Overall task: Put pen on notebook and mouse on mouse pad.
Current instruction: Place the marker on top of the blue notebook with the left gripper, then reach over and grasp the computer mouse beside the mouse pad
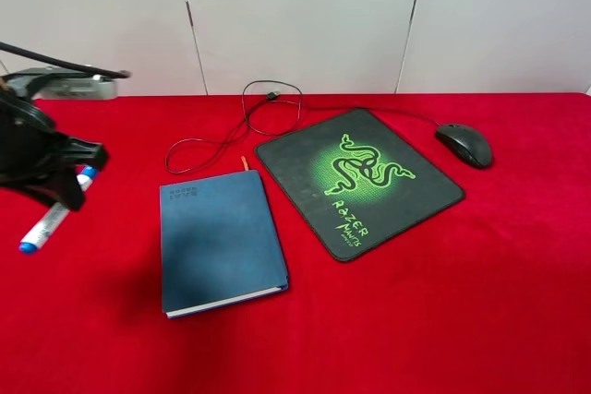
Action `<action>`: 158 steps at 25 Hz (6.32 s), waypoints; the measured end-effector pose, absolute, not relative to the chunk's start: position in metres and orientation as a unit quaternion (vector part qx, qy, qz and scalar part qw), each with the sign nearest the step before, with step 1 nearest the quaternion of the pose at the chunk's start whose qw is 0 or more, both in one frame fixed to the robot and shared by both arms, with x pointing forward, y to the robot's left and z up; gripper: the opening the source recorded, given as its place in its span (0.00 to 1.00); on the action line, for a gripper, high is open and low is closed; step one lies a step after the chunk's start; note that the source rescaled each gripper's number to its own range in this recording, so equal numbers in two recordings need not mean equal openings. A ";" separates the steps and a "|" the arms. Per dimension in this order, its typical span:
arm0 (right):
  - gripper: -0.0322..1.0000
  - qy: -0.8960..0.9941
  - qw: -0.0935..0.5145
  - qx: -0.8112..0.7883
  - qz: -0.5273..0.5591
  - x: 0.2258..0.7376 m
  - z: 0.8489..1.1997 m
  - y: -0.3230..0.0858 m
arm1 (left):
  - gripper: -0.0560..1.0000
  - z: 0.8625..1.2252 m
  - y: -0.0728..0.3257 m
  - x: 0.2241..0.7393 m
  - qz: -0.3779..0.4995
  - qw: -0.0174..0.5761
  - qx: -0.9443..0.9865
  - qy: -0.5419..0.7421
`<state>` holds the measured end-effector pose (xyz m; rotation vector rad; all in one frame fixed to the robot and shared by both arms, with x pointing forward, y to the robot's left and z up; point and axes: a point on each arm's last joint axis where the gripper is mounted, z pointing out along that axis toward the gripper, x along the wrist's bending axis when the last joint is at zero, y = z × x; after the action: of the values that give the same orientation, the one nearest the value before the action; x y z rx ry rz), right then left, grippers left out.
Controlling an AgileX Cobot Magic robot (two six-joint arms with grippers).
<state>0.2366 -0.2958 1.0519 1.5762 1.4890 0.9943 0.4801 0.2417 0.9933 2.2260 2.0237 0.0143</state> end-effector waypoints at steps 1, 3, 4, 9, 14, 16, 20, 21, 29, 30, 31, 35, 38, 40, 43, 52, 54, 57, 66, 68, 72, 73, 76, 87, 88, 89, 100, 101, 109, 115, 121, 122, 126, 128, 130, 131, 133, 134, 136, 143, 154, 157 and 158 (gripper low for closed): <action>1.00 0.580 0.369 0.614 0.387 0.237 1.052 -0.296 | 0.06 0.993 0.236 0.479 0.005 0.069 0.740 0.669; 1.00 0.580 0.369 0.614 0.387 0.237 1.052 -0.296 | 0.06 0.994 0.223 0.477 0.008 0.078 0.743 0.665; 1.00 0.580 0.369 0.614 0.387 0.237 1.052 -0.296 | 0.06 0.994 0.218 0.477 0.009 0.081 0.744 0.663; 1.00 0.580 0.369 0.614 0.387 0.237 1.052 -0.296 | 0.06 0.994 0.191 0.470 0.013 0.104 0.753 0.649; 1.00 0.580 0.369 0.614 0.387 0.237 1.052 -0.296 | 0.06 0.982 0.174 0.470 0.000 0.089 0.757 0.647; 1.00 0.580 0.369 0.614 0.387 0.237 1.052 -0.296 | 0.06 0.977 0.168 0.474 -0.004 0.080 0.761 0.644; 1.00 0.580 0.369 0.614 0.387 0.237 1.052 -0.296 | 0.06 0.969 0.154 0.485 -0.008 0.071 0.768 0.636; 1.00 0.580 0.369 0.614 0.387 0.237 1.052 -0.296 | 0.06 0.968 0.150 0.488 -0.009 0.071 0.769 0.635; 1.00 0.580 0.369 0.614 0.387 0.237 1.052 -0.296 | 0.06 0.950 0.117 0.511 -0.014 0.061 0.786 0.615; 1.00 0.580 0.369 0.614 0.387 0.237 1.052 -0.296 | 0.06 0.947 0.113 0.512 -0.015 0.058 0.789 0.612; 1.00 0.580 0.369 0.614 0.387 0.237 1.052 -0.296 | 0.06 0.944 0.110 0.512 -0.017 0.054 0.791 0.609; 1.00 0.580 0.369 0.614 0.387 0.237 1.052 -0.296 | 0.06 0.934 0.104 0.511 -0.020 0.042 0.796 0.604; 1.00 0.580 0.369 0.614 0.387 0.237 1.052 -0.296 | 0.06 0.934 0.104 0.511 -0.015 0.040 0.799 0.600; 1.00 0.580 0.369 0.614 0.387 0.237 1.052 -0.296 | 0.06 0.932 0.105 0.513 -0.007 0.038 0.802 0.596; 1.00 0.580 0.369 0.614 0.387 0.237 1.052 -0.296 | 0.06 0.924 0.105 0.515 -0.004 0.026 0.803 0.596; 1.00 0.580 0.369 0.614 0.387 0.237 1.052 -0.296 | 0.06 0.906 0.103 0.519 0.000 0.022 0.804 0.594; 1.00 0.580 0.369 0.614 0.387 0.237 1.052 -0.296 | 0.06 0.904 0.103 0.520 0.000 0.021 0.804 0.594; 1.00 0.580 0.369 0.614 0.387 0.237 1.052 -0.296 | 0.07 0.903 0.103 0.520 0.001 0.023 0.804 0.594; 1.00 0.580 0.369 0.614 0.387 0.237 1.052 -0.296 | 0.83 0.903 0.103 0.521 0.002 0.024 0.804 0.594; 1.00 0.580 0.369 0.614 0.387 0.237 1.052 -0.296 | 0.93 0.903 0.103 0.521 0.002 0.024 0.804 0.594; 1.00 0.580 0.369 0.614 0.387 0.237 1.052 -0.296 | 0.99 0.903 0.103 0.521 0.002 0.024 0.804 0.594; 1.00 0.580 0.369 0.614 0.387 0.237 1.052 -0.296 | 0.99 0.903 0.103 0.521 0.002 0.024 0.804 0.594; 1.00 0.580 0.369 0.614 0.387 0.237 1.052 -0.296 | 1.00 0.908 0.101 0.523 -0.001 0.016 0.804 0.594; 1.00 0.580 0.369 0.614 0.387 0.237 1.052 -0.296 | 1.00 0.971 0.100 0.522 -0.002 0.025 0.810 0.586; 1.00 0.580 0.369 0.614 0.387 0.237 1.052 -0.296 | 1.00 0.976 0.102 0.520 -0.003 0.024 0.810 0.586; 1.00 0.580 0.369 0.614 0.387 0.237 1.052 -0.296 | 1.00 0.982 0.104 0.517 -0.003 0.023 0.810 0.586; 1.00 0.580 0.369 0.614 0.387 0.237 1.052 -0.296 | 1.00 1.039 0.130 0.479 0.004 0.044 0.816 0.576; 1.00 0.580 0.369 0.614 0.387 0.237 1.052 -0.296 | 1.00 1.042 0.134 0.474 0.005 0.047 0.816 0.576; 1.00 0.580 0.369 0.614 0.387 0.237 1.052 -0.296 | 1.00 1.075 0.166 0.428 0.025 0.102 0.814 0.572; 1.00 0.580 0.369 0.614 0.387 0.237 1.052 -0.296 | 0.97 1.092 0.195 0.389 0.045 0.145 0.811 0.565; 1.00 0.580 0.369 0.614 0.387 0.237 1.052 -0.296 | 0.96 1.103 0.224 0.347 0.066 0.187 0.817 0.542; 1.00 0.580 0.369 0.614 0.387 0.237 1.052 -0.296 | 0.96 1.105 0.230 0.338 0.067 0.188 0.817 0.541; 1.00 0.580 0.369 0.614 0.387 0.237 1.052 -0.296 | 0.96 1.113 0.247 0.314 0.089 0.236 0.813 0.525; 1.00 0.580 0.369 0.614 0.387 0.237 1.052 -0.296 | 0.96 1.117 0.254 0.304 0.102 0.257 0.816 0.507; 1.00 0.580 0.369 0.614 0.387 0.237 1.052 -0.296 | 0.96 1.117 0.260 0.297 0.115 0.269 0.821 0.490; 1.00 0.580 0.369 0.614 0.387 0.237 1.052 -0.296 | 0.96 1.117 0.262 0.295 0.124 0.273 0.823 0.483; 1.00 0.580 0.369 0.614 0.387 0.237 1.052 -0.296 | 0.96 1.115 0.268 0.291 0.138 0.274 0.820 0.484; 1.00 0.580 0.369 0.614 0.387 0.237 1.052 -0.296 | 0.96 1.113 0.271 0.289 0.143 0.273 0.816 0.488; 1.00 0.580 0.369 0.614 0.387 0.237 1.052 -0.296 | 0.96 1.108 0.276 0.287 0.154 0.269 0.808 0.501; 1.00 0.580 0.369 0.614 0.387 0.237 1.052 -0.296 | 0.96 1.082 0.291 0.275 0.185 0.257 0.762 0.565; 1.00 0.580 0.369 0.614 0.387 0.237 1.052 -0.296 | 0.96 1.039 0.301 0.253 0.241 0.287 0.681 0.629; 1.00 0.580 0.369 0.614 0.387 0.237 1.052 -0.296 | 0.96 1.040 0.301 0.244 0.265 0.309 0.668 0.623; 1.00 0.580 0.369 0.614 0.387 0.237 1.052 -0.296 | 0.96 1.040 0.301 0.239 0.276 0.317 0.663 0.620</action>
<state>0.2366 -0.2958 1.0519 1.5762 1.4890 0.9943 0.2395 0.3012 1.0399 1.7440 1.6323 0.7254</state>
